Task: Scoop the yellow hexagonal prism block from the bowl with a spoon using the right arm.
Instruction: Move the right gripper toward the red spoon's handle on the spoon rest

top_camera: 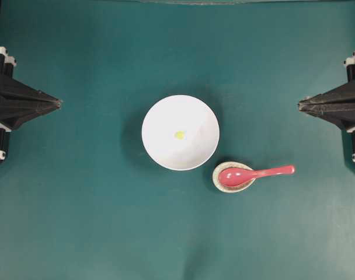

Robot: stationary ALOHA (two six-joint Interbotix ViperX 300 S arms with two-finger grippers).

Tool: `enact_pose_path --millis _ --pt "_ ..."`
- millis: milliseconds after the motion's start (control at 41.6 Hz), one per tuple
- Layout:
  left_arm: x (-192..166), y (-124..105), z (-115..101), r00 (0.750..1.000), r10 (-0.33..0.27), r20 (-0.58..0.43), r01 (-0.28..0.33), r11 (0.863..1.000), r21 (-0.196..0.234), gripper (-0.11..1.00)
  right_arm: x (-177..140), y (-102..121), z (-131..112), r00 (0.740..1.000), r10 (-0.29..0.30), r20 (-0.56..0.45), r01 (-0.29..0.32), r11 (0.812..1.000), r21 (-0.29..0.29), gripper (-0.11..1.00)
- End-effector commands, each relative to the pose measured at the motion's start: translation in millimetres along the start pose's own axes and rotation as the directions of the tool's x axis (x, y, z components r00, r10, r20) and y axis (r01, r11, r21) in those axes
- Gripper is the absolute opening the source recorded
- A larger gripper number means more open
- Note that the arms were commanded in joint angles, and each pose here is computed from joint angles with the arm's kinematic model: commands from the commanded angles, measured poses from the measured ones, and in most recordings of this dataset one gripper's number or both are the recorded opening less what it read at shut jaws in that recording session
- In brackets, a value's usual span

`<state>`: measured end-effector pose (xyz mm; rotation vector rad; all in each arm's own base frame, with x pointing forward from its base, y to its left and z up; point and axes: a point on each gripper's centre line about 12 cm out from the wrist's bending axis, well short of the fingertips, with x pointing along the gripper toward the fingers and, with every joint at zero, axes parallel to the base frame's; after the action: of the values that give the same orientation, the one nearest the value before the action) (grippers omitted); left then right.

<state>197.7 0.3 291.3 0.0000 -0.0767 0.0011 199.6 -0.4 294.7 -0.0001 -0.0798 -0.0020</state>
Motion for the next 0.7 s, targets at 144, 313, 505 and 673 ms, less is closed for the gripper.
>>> enact_pose_path --millis 144,313,505,673 --pt "2.5 -0.3 5.1 1.0 -0.003 0.003 0.003 1.0 0.003 0.0 5.5 -1.0 -6.1 0.995 -0.005 -0.095 0.005 1.0 0.007 0.0" --pt "2.5 -0.3 5.6 1.0 -0.003 0.008 0.003 1.0 0.003 0.0 5.2 -1.3 -6.5 0.995 -0.006 -0.1 0.007 1.0 0.009 0.0" --pt "2.7 -0.3 6.0 1.0 -0.003 0.012 0.003 1.0 0.004 0.0 6.0 -1.3 -9.7 0.993 -0.006 -0.116 0.007 1.0 0.009 0.01" --pt "2.6 -0.3 7.0 1.0 -0.003 0.015 0.003 1.0 0.004 0.0 8.0 -0.7 -16.3 0.989 -0.003 -0.145 0.005 1.0 0.012 0.32"
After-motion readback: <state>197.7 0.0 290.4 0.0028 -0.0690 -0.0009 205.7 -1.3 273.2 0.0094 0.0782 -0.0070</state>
